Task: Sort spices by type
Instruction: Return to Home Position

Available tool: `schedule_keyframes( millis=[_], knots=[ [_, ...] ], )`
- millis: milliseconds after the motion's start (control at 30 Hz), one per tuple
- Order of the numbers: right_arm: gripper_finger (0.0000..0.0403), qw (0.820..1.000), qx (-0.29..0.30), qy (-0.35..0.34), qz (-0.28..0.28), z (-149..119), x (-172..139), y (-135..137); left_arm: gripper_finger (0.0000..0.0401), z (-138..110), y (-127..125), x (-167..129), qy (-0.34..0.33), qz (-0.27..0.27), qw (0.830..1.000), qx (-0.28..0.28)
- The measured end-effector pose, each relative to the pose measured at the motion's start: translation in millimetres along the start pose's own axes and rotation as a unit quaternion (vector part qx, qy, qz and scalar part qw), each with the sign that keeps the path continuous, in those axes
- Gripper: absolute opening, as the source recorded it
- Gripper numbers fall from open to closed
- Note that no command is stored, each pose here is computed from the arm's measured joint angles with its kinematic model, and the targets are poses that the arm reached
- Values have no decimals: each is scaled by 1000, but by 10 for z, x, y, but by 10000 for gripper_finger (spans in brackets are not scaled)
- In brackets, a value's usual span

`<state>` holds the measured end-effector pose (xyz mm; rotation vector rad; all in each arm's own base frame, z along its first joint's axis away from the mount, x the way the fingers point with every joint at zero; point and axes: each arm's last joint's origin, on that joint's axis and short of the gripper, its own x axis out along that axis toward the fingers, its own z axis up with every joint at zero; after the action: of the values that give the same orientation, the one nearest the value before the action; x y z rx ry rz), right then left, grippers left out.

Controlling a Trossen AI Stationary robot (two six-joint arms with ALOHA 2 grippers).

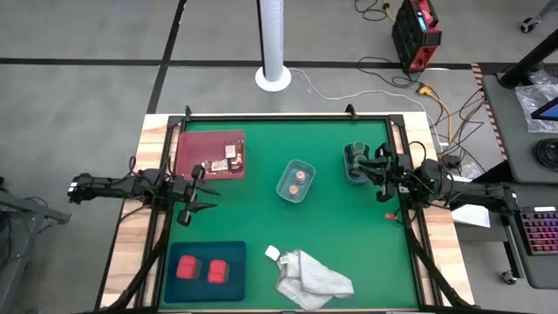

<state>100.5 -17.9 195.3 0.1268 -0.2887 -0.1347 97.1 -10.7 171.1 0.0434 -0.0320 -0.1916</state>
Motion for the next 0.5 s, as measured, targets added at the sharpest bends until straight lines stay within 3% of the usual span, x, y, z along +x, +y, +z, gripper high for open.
schedule_keyframes(
  millis=[500],
  knots=[
    [72,1000,0,0,0,0,0,0,141,6,1,-1,-1,1,1000,0]
  ],
)
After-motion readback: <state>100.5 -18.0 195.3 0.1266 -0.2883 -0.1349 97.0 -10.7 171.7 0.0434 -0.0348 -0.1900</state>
